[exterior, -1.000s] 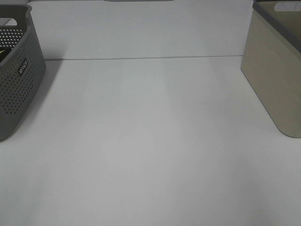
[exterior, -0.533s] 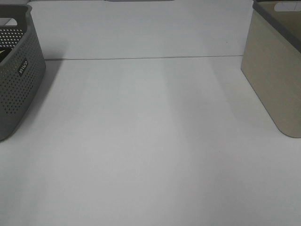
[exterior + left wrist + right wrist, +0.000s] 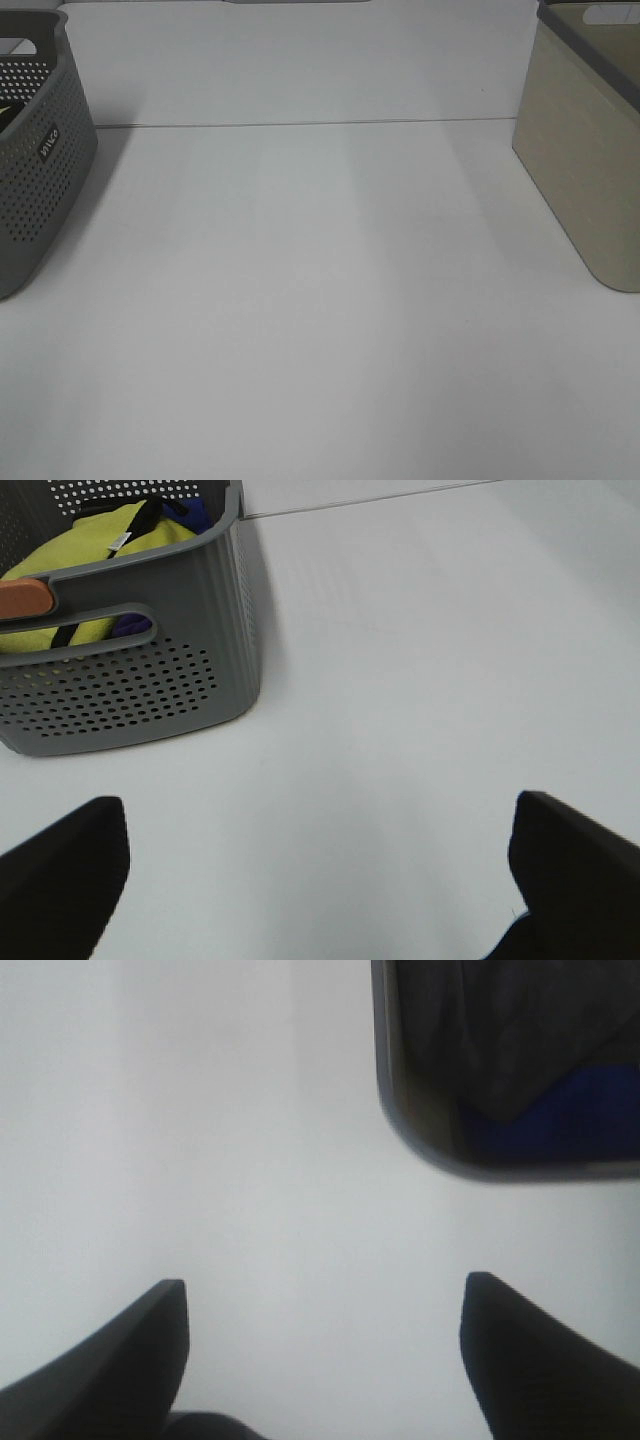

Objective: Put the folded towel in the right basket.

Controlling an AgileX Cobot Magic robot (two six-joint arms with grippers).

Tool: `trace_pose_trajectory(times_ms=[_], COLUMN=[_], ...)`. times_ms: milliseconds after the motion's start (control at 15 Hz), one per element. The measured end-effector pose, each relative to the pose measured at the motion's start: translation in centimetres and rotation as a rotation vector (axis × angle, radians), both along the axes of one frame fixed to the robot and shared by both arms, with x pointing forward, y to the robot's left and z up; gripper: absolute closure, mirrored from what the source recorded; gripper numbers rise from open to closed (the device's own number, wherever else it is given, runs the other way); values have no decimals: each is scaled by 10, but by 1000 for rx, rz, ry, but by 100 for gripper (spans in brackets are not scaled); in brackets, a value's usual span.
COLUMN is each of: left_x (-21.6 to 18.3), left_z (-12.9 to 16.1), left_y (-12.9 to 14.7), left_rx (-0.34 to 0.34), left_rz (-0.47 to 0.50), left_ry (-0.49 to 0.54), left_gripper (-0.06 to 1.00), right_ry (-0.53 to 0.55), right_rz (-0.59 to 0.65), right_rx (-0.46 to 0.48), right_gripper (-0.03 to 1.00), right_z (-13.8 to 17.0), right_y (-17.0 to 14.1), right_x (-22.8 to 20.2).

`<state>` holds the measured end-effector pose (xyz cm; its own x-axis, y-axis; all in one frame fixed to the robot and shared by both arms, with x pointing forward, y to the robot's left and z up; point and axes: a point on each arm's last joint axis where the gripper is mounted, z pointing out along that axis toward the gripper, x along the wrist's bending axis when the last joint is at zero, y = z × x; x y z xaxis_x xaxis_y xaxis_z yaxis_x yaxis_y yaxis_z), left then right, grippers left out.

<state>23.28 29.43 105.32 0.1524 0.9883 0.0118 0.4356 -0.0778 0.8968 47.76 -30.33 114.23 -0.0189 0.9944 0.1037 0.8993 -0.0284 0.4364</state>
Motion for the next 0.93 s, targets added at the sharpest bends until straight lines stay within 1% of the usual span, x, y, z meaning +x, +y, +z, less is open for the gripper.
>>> trace_pose_trajectory(times_ms=[67,200,267,400,467,667,867,933], left_x=[0,0,0,0,0,0,0,0], left_z=[0,0,0,0,0,0,0,0], left_y=[0,0,0,0,0,0,0,0], left_rx=[0,0,0,0,0,0,0,0], left_rz=[0,0,0,0,0,0,0,0], left_ry=[0,0,0,0,0,0,0,0], left_gripper=[-4,-4,-4,-4,-4,-4,-4,-4], right_ry=[30,58,73,48,36,-72,-238,-267], right_rz=[-2,-2,-2,-2,-2,-3,2,7], right_rx=[1,3,4,2,-1,-15,-36,-41], right_gripper=[25,25,25,25,25,25,25,25], right_z=[-13,-32,-54,-71,-75,-91,-87,-87], right_y=[1,4,7,9,9,12,13,14], right_x=[-21,-59,-96,-131,-139,-180,-208,-213])
